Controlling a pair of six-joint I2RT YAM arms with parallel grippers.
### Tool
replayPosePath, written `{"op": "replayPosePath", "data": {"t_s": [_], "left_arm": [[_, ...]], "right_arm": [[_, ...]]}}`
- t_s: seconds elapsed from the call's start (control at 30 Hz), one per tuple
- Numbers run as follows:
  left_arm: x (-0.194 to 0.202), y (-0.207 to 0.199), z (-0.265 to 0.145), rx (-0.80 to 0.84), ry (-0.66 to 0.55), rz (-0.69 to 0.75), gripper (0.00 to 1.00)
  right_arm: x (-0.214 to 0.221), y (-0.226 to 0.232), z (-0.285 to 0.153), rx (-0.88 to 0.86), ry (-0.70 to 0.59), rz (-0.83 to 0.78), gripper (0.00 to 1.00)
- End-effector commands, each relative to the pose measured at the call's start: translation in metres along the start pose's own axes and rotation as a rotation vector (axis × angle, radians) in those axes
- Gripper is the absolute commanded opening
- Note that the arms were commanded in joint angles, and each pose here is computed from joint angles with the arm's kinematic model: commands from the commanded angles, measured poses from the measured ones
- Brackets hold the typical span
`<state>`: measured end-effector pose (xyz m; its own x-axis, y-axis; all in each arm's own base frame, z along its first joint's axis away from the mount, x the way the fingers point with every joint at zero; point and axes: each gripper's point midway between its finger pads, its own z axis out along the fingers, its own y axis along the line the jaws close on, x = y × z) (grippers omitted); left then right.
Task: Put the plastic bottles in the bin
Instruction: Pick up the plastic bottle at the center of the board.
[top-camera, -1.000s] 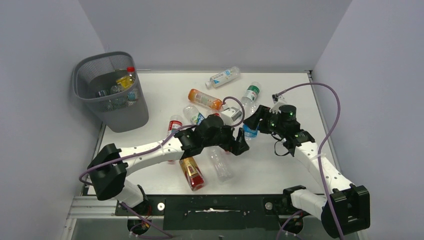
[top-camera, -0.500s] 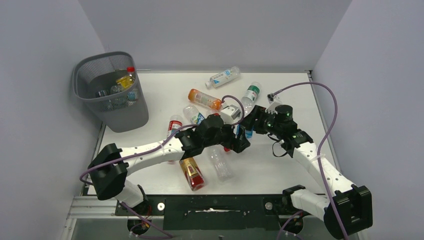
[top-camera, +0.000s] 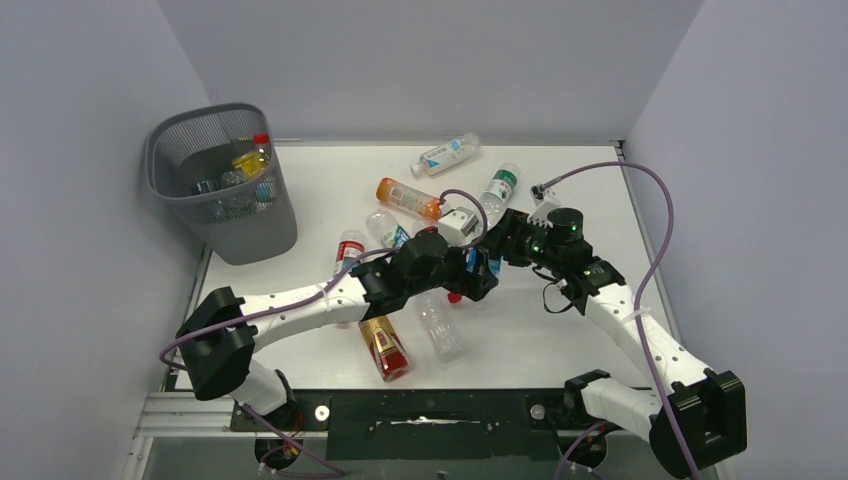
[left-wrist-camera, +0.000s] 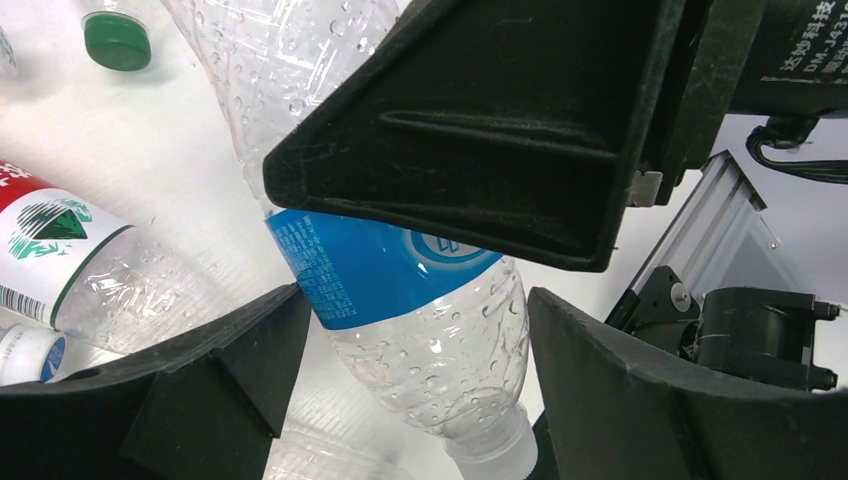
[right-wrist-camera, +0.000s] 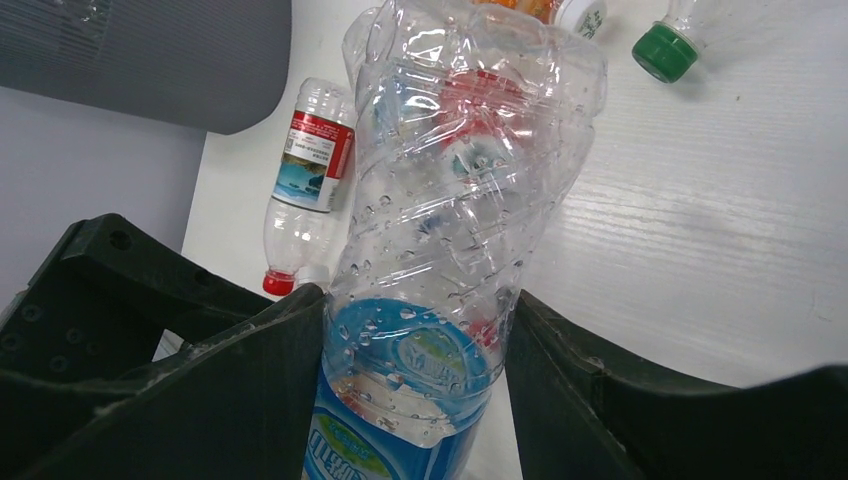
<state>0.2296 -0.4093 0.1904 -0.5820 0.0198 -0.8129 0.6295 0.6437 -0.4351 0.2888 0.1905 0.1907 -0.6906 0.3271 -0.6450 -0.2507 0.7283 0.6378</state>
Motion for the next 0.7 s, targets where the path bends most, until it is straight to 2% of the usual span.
{"op": "replayPosePath", "data": {"t_s": [0.0,0.13,0.27,0.37,0.47,0.67], "left_arm": [[-0.017,-0.001,0.002,-0.014,-0.076,0.007,0.74],[-0.018,-0.002,0.002,-0.008,-0.078,0.013,0.59],[-0.022,-0.004,0.0,0.0,-0.089,0.018,0.5],[-0.024,-0.003,-0.002,-0.005,-0.094,0.02,0.49],[-0.029,-0.001,-0.005,-0.018,-0.103,0.032,0.49],[-0.04,0.013,-0.008,-0.057,-0.107,0.038,0.49]], "right_arm": [[-0.031,0.039,-0.01,-0.115,-0.089,-0.037,0.6],[-0.028,0.042,-0.009,-0.129,-0.08,-0.034,0.6],[-0.027,0.042,-0.009,-0.127,-0.078,-0.034,0.66],[-0.028,0.041,-0.01,-0.115,-0.077,-0.041,0.81],[-0.031,0.039,-0.012,-0.095,-0.084,-0.054,0.91],[-0.049,0.032,-0.028,-0.025,-0.128,-0.08,1.0]]}}
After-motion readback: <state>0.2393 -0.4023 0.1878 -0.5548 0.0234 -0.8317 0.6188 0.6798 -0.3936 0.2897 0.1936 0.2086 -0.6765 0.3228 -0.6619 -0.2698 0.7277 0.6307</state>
